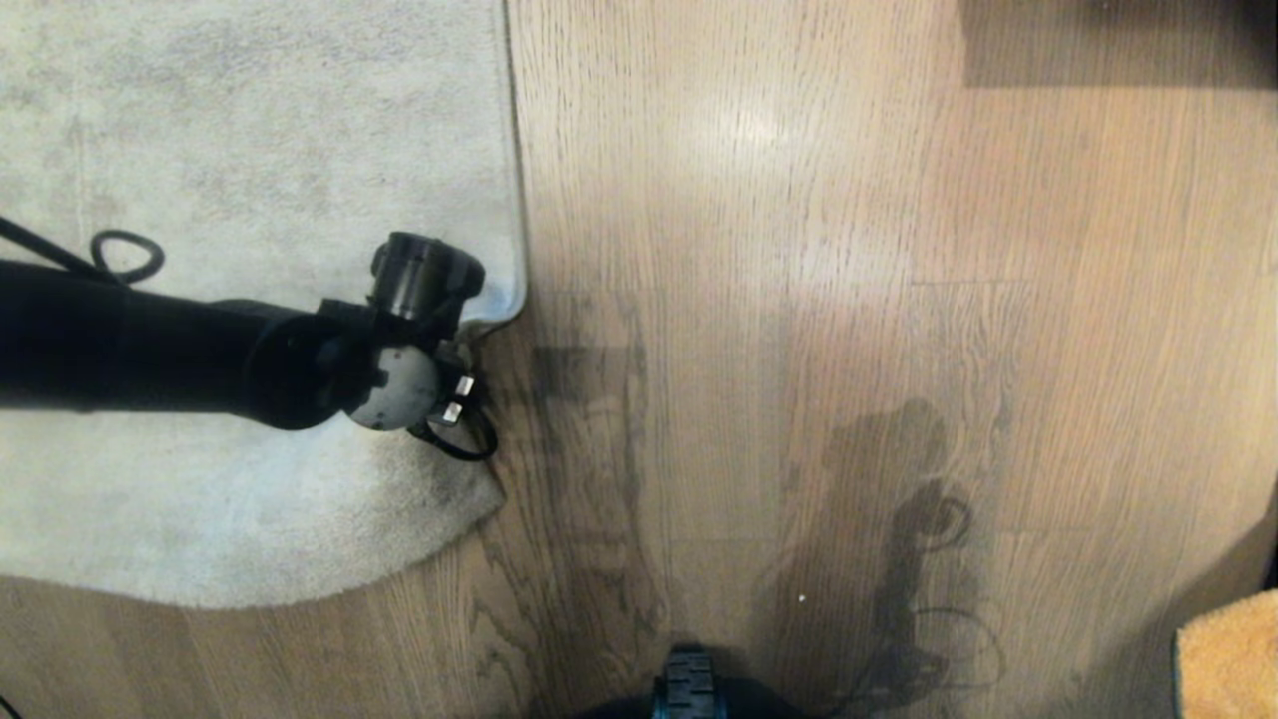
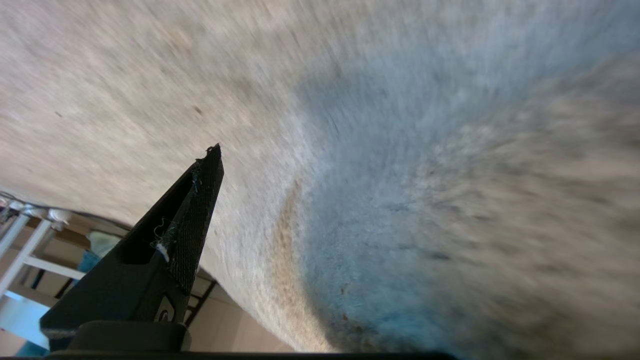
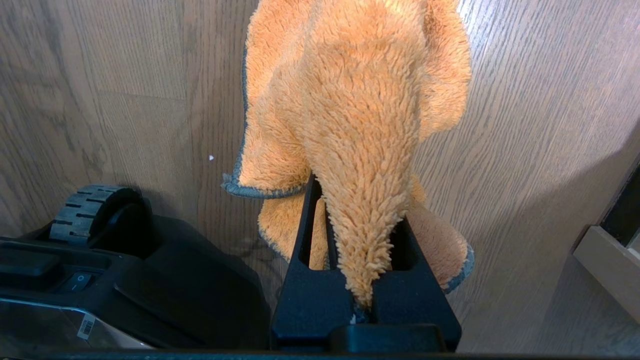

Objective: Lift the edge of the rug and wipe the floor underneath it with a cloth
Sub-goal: Lift up the carpet

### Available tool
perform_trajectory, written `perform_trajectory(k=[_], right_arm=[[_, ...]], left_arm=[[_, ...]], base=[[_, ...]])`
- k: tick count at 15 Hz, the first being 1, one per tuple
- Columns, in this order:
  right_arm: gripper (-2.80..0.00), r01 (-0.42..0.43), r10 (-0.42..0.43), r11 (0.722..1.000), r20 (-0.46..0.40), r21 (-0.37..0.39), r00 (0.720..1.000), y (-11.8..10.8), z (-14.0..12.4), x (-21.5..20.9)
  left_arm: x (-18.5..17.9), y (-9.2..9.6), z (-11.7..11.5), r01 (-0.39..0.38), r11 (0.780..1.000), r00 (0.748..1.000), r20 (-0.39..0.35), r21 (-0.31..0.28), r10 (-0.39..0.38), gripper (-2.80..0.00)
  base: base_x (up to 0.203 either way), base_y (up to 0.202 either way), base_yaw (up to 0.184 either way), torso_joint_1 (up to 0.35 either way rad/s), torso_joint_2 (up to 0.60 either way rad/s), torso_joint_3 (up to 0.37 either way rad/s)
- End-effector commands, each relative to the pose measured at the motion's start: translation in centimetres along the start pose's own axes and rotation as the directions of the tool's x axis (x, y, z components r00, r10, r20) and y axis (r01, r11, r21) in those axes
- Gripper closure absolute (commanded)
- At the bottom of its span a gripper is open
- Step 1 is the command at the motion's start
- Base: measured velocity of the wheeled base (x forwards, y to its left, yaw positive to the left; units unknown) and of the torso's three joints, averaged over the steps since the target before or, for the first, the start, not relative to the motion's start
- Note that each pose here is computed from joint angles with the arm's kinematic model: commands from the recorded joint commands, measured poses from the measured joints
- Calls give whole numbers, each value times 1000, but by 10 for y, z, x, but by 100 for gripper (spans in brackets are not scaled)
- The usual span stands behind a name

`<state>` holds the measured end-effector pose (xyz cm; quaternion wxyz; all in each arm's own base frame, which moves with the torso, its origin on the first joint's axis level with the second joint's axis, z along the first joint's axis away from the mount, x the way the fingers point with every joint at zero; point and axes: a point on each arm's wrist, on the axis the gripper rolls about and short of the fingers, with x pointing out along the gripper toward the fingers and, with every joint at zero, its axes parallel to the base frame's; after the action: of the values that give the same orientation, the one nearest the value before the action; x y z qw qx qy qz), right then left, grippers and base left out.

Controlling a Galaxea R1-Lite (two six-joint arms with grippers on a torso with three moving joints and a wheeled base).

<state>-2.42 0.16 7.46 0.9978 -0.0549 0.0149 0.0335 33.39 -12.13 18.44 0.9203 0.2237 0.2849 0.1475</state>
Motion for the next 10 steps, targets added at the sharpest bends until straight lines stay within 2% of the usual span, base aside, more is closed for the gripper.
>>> perform_trajectory(k=[1,10], right_arm=[[0,1,-1,1000,-2,-2,1000,0,0,0],[0,-1,1,1000,-2,-1,1000,0,0,0]], left_arm=[[-4,5,9,-3,1000,1000,31,-7,3,-280],[2,-4,36,0,1000,996,89,-20,2,-280]], base=[[0,0,0,0,0,0],[0,0,0,0,0,0]])
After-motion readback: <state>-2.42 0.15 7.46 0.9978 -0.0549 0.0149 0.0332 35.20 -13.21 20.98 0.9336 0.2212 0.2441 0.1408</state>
